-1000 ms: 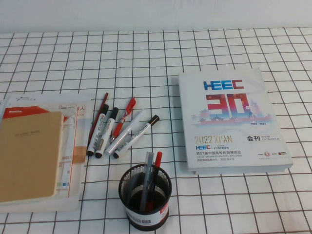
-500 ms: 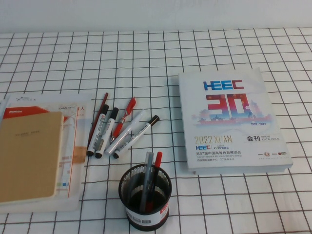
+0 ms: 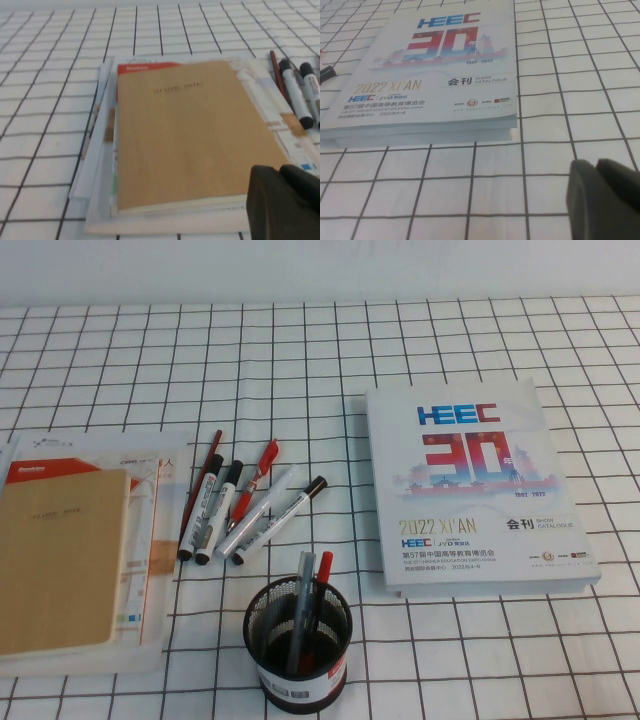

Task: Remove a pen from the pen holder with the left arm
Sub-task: 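Take a marker out of the pen holder and lay it on the table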

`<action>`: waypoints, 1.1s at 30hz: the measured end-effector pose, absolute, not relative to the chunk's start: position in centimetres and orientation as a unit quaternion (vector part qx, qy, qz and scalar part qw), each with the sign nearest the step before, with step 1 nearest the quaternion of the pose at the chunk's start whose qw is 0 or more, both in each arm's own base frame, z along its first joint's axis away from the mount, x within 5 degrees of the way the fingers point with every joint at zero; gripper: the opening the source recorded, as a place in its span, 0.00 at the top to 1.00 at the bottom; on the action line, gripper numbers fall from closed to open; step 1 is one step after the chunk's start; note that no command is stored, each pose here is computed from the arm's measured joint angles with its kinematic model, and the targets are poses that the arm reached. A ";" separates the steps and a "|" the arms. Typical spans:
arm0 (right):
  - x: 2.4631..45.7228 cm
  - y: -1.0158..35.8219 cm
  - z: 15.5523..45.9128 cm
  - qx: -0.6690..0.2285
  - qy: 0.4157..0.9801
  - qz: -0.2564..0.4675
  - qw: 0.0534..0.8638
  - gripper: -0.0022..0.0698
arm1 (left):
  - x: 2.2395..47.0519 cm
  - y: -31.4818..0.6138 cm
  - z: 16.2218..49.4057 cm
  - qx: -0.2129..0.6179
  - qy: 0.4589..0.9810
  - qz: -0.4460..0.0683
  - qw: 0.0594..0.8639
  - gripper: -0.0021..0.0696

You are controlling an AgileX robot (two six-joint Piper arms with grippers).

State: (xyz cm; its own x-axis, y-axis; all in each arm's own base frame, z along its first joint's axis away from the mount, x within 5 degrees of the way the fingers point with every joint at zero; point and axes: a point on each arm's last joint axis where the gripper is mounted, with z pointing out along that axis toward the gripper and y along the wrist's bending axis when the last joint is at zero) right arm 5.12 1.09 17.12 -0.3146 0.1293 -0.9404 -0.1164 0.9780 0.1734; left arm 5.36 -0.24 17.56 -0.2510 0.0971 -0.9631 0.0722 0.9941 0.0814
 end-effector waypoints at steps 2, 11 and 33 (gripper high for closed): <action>5.1 1.1 17.1 0.004 0.804 0.105 0.585 0.99 | 5.3 -0.2 17.3 0.045 0.801 0.003 0.597 0.97; 5.1 1.1 17.1 0.004 0.804 0.105 0.585 0.99 | 5.2 -0.2 17.1 0.029 0.806 -0.008 0.591 0.97; 5.1 1.1 17.1 0.004 0.804 0.105 0.585 0.99 | 5.2 -0.2 17.1 0.029 0.807 -0.009 0.589 0.97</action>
